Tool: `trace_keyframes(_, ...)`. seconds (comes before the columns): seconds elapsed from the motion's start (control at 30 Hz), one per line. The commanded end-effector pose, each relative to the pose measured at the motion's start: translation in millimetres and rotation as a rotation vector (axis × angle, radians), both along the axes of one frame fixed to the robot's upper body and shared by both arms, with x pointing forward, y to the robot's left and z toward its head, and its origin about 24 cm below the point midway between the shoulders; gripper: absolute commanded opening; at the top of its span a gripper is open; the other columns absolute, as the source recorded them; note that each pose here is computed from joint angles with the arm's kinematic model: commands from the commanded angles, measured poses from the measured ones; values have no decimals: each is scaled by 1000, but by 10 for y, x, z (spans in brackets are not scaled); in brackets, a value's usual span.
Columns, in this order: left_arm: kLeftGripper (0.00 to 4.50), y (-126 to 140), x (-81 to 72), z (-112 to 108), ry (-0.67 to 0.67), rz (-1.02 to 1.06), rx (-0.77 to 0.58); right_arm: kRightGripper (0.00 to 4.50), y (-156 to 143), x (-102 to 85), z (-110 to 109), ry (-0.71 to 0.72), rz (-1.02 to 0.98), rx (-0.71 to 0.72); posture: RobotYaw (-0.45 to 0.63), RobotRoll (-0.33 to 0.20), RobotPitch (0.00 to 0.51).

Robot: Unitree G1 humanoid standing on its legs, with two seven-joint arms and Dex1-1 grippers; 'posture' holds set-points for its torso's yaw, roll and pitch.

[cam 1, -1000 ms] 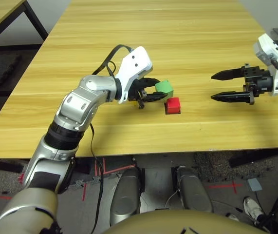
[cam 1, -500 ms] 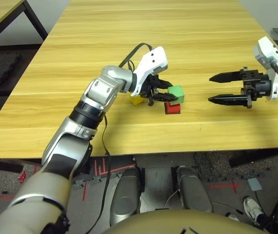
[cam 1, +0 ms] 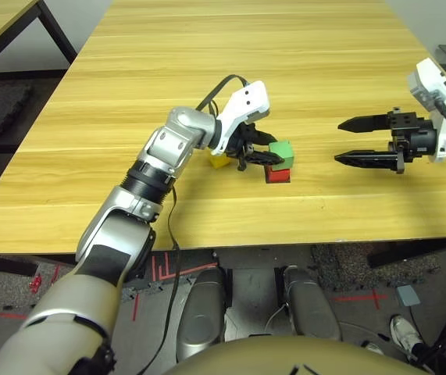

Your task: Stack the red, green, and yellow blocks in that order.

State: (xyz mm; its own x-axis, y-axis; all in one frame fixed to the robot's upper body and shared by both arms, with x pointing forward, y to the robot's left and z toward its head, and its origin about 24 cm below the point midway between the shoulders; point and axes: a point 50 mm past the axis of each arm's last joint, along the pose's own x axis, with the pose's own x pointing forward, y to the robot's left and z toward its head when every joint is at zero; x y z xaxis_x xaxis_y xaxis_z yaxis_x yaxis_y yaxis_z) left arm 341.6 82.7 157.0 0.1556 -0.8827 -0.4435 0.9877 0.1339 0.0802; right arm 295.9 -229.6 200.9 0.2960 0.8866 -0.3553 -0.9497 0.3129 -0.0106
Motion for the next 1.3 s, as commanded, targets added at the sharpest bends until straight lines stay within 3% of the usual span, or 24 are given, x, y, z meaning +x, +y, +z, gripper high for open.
trace_keyframes(0.03,1977,-4,17,-3,-3,1,-2,4500,-14,-12,53,-17,-6,-1,151,-97,131)
trace_keyframes(0.23,1977,2,20,-66,9,-5,20,4500,-9,-14,56,-21,-10,4,150,-97,133)
trace_keyframes(0.27,2697,3,18,-79,10,-8,25,4500,-9,-11,56,-22,-12,5,153,-97,131)
trace_keyframes(0.37,3650,48,-20,-41,9,-16,38,4500,-17,10,61,-30,-17,4,165,-98,125)
trace_keyframes(0.47,4460,104,-90,129,16,3,3,4500,-27,26,64,-32,-21,4,180,-99,120)
trace_keyframes(0.6,4460,309,-202,369,-15,80,5,4500,-27,51,74,-34,-19,4,199,-104,114)
trace_keyframes(0.73,4460,591,-220,438,-89,222,56,4500,-12,85,83,-37,-11,4,222,-106,107)
trace_keyframes(0.93,4460,797,-165,214,-81,382,81,4500,41,131,102,-46,12,11,227,-114,103)
trace_keyframes(1.3,4460,696,-108,-189,-78,389,170,4500,64,126,136,-51,17,14,204,-118,106)
